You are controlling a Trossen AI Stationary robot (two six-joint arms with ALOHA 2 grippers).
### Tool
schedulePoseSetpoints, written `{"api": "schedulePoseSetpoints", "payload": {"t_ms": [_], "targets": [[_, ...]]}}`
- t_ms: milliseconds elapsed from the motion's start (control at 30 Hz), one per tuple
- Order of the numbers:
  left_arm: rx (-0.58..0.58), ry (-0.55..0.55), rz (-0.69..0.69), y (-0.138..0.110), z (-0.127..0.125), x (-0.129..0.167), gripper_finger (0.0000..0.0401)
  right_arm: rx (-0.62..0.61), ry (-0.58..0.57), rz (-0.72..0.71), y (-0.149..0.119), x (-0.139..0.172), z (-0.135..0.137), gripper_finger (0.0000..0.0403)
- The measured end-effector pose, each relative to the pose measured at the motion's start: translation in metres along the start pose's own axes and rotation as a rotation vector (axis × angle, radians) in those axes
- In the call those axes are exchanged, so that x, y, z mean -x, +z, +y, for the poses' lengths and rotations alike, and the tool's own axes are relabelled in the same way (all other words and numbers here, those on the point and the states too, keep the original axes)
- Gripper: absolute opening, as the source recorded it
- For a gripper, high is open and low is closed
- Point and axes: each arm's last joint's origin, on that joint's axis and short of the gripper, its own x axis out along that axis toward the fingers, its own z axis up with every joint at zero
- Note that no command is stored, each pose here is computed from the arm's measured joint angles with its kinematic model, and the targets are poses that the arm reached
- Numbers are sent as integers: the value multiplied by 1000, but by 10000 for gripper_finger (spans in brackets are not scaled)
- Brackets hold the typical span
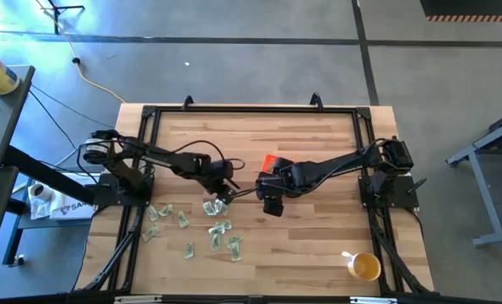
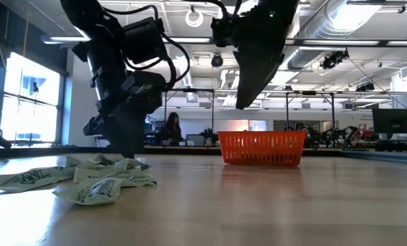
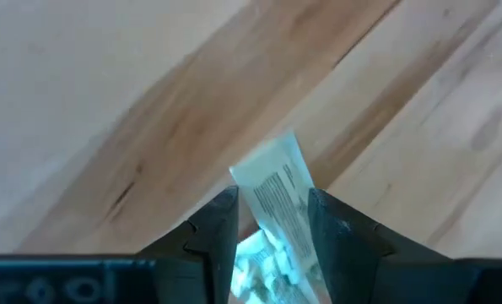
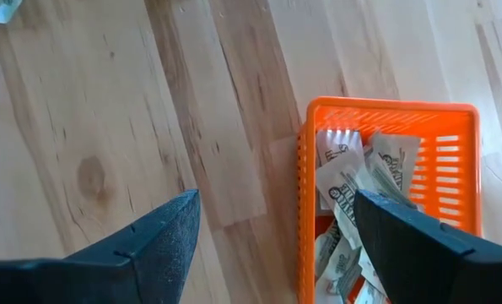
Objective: Pick and place Stevia / Truvia into bins
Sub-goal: Put the green stevia packet into the orange basket
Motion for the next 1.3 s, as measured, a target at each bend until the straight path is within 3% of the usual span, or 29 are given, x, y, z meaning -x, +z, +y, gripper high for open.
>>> {"api": "schedulePoseSetpoints", "payload": {"t_ms": [333, 967, 1067, 1233, 1300], "targets": [[-14, -13, 13, 1, 1, -2, 144, 1, -5, 2, 0, 0, 0, 303], [-52, 34, 12, -9, -6, -19, 139, 2, -30, 3, -1, 0, -2, 302], [-69, 51, -12, -7, -7, -17, 115, 1, -31, 2, 0, 0, -2, 302], [-123, 75, -51, -4, -9, -16, 33, -1, -68, -26, -1, 3, 0, 302], [-147, 76, -80, -1, -12, -15, 22, -11, -86, -63, -1, 10, 3, 302]]}}
